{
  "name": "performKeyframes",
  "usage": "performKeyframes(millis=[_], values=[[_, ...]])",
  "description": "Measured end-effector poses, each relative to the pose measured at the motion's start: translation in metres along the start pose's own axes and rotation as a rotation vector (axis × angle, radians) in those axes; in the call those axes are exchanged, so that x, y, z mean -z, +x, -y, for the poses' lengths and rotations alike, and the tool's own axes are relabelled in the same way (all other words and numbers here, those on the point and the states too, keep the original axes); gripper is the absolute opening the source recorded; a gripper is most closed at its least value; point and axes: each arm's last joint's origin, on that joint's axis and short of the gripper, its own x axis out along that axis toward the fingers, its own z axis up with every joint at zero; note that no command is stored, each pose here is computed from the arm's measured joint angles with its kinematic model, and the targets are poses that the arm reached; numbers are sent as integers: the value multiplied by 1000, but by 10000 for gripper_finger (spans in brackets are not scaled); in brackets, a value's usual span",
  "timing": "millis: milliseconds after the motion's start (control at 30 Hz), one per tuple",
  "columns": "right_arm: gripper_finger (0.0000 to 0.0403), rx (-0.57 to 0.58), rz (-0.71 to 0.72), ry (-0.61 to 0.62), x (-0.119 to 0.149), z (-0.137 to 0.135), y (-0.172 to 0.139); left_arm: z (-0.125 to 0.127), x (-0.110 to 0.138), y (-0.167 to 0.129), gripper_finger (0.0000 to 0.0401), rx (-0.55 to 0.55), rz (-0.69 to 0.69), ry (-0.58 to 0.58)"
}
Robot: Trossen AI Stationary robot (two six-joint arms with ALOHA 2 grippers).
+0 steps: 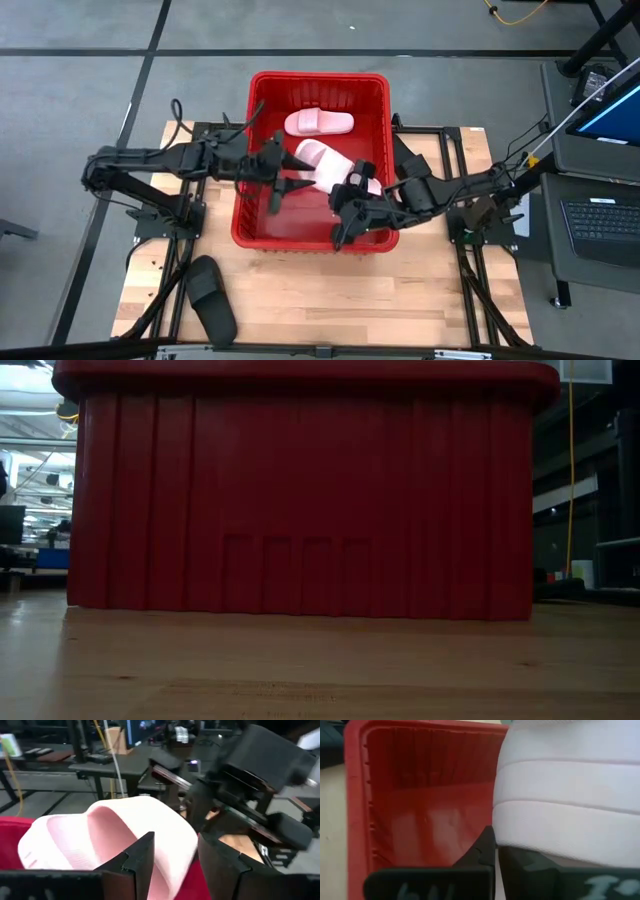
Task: Pick and place slides into bin
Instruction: Put the pink slide into the bin
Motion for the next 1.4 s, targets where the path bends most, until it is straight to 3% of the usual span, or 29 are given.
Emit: performKeyframes(millis=[333,533,800,1233,1400], values=[[8,29,2,-43,0,1,0,-17,-1,3,146,-94,18,-65],[8,25,-6,-53,1,1,0,-21,-1,3,145,11,6,-157],[8,28,-13,-58,2,1,0,-21,0,3,147,17,-4,-226],[8,25,-12,-58,2,1,0,-22,13,27,147,-1,-63,-279],[8,29,-24,-68,3,1,0,-21,14,31,124,53,-73,-272]])
